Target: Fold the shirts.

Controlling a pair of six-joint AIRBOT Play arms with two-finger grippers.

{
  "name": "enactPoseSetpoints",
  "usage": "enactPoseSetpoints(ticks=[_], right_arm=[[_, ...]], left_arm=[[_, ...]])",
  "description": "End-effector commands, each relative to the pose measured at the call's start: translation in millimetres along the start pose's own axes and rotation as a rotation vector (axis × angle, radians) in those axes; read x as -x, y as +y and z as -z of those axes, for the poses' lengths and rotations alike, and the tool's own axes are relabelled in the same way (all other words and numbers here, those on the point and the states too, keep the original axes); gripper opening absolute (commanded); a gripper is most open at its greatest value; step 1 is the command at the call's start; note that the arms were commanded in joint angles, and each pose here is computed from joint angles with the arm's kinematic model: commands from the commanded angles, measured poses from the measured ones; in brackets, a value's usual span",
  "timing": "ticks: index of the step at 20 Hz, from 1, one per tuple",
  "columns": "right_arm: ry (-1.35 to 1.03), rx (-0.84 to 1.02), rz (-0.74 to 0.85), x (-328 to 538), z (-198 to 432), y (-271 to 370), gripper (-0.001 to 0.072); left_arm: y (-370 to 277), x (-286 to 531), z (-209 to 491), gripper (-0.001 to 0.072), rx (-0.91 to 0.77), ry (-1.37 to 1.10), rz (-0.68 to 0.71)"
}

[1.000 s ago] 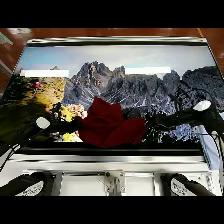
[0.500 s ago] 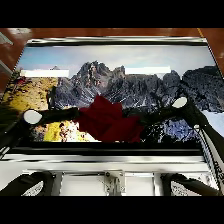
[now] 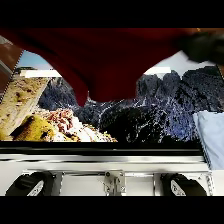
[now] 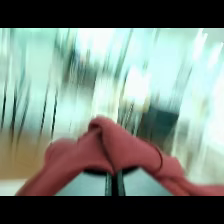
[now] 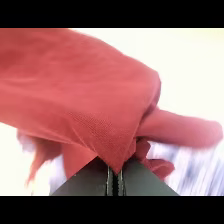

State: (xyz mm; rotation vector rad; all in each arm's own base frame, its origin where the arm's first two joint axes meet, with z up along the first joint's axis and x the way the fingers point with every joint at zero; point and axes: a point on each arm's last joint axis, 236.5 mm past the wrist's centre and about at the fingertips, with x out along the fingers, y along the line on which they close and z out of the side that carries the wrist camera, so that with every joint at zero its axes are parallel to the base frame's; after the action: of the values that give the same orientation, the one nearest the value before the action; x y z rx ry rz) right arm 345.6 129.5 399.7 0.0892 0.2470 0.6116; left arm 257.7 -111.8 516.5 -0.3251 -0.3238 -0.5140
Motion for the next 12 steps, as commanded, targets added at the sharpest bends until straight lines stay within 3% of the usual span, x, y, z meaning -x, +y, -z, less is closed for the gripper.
enactPoseSetpoints(ticks=[1,6,12], right_arm=[[-0.296,0.133,0.042,92,-93,57,0.006],[0.068,0.067,0.118,88,-8,38,0.006],[0.612,-0.296,0.023,55,120,24,0.006]], left_arm=[[-41,43,-86,0.0036,-0.079,-0.186,0.051],[-11,27,-62,0.0036,-0.241,-0.097,-0.054],[99,-40,9,0.0036,-0.262,0.087,-0.273]])
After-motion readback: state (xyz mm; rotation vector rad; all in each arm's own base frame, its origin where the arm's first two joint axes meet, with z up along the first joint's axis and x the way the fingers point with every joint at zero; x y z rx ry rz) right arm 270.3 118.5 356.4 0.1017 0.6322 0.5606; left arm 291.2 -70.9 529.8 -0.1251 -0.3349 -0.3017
